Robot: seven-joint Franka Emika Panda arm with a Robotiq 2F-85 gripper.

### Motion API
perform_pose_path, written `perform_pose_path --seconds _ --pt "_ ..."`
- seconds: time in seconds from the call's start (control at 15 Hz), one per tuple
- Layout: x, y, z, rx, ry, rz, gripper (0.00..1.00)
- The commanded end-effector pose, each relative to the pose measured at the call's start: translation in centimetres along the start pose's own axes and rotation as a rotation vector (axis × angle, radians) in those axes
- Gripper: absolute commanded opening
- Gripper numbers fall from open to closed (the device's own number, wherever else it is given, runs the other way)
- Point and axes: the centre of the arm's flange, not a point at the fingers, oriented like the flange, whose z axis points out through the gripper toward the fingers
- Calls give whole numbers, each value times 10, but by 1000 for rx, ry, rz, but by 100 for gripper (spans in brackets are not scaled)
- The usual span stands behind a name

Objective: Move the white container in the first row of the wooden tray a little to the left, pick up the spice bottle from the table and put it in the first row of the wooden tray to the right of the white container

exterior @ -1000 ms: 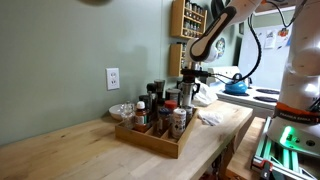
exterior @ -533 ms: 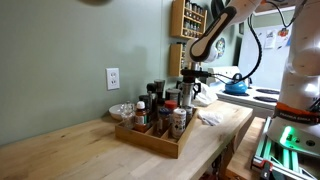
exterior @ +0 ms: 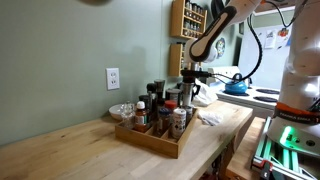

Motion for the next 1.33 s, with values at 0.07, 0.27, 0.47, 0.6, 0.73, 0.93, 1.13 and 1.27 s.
perform_pose_path --seconds 0.07,0.27,0.47,0.6,0.73,0.93,1.13,1.27 --pt "-2 -2 2 -17 -3 2 29" --pt "1 -2 -11 -15 13 0 29" --pt "4 -4 -49 -2 47 -32 29" --pt "5 -6 -74 -5 60 -60 29" --pt "6 -8 -95 -11 70 -79 29" --pt "6 -10 -130 -9 89 -108 29" --pt "1 -10 -173 16 117 -165 29" --pt "-5 -13 -198 32 134 -213 29"
